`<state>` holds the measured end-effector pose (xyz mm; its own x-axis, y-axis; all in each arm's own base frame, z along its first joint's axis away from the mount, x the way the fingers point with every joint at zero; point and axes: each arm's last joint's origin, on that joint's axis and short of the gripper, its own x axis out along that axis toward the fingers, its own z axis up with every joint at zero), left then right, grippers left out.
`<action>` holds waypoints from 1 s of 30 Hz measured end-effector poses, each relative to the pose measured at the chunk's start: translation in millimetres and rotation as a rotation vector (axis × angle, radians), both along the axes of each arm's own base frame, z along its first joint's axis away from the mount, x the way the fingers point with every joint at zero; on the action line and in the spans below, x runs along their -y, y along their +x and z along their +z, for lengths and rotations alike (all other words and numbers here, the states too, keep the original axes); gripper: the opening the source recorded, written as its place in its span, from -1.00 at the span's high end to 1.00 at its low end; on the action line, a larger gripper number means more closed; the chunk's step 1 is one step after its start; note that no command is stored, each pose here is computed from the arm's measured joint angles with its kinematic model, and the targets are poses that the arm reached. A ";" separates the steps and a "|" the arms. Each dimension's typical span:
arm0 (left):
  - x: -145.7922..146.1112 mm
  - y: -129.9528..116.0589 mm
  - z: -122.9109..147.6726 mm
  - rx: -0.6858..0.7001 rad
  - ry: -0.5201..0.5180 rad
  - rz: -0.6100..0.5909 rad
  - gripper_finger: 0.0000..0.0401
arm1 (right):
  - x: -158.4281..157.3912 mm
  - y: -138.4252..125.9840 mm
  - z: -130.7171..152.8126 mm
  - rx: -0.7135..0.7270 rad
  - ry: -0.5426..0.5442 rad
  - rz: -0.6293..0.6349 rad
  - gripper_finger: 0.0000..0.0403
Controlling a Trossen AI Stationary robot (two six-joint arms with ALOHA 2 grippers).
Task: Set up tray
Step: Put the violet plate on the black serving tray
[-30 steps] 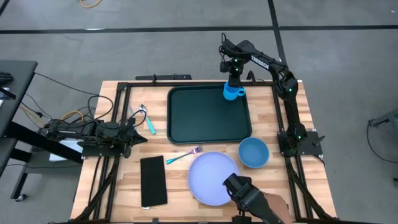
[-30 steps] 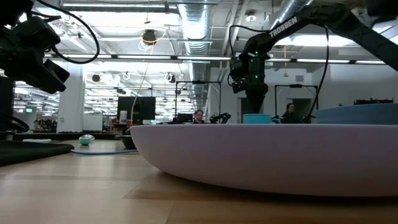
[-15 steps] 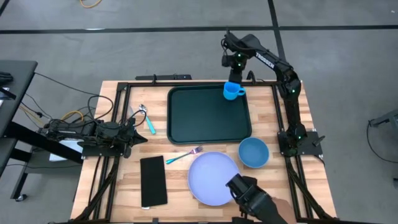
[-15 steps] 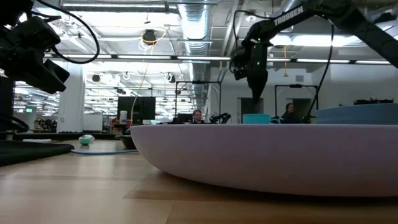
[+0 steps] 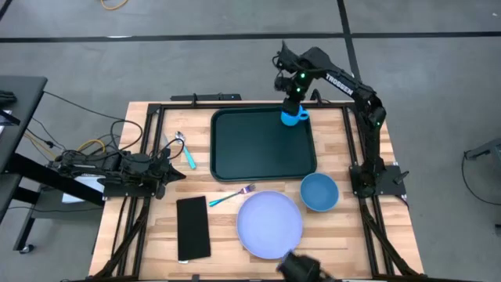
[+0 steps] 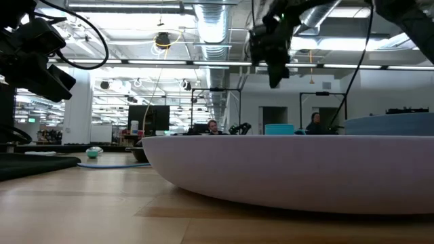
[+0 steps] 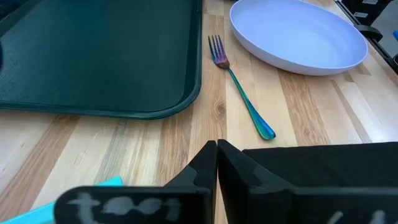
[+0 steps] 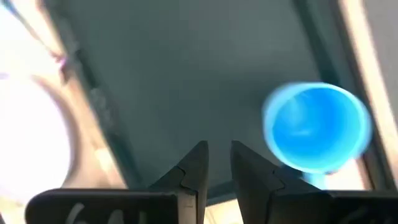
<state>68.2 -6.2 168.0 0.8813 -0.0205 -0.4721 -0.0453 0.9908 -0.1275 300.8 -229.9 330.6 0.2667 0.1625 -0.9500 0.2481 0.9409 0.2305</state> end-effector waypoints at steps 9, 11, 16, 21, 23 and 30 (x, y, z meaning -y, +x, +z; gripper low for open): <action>0.0 0.0 0.0 0.000 0.000 0.000 1.00 | -70.2 -0.7 3.2 0.095 0.048 0.205 0.70; 0.0 0.0 0.0 0.000 0.000 0.000 1.00 | -82.1 -5.7 -3.3 0.111 0.041 0.195 0.70; 0.0 0.0 0.0 0.000 0.000 0.000 1.00 | -116.6 -21.8 -23.4 0.116 0.063 0.136 0.70; 0.0 0.0 0.0 -0.001 0.000 0.000 1.00 | -162.9 -32.5 -37.2 0.161 0.033 0.140 0.70; 0.0 0.0 0.0 0.000 0.000 0.000 1.00 | -178.8 -33.9 -40.4 0.172 -0.009 0.167 0.70; 0.0 0.0 0.0 0.000 0.000 0.000 1.00 | -209.3 -15.6 -48.2 0.228 -0.070 0.184 0.70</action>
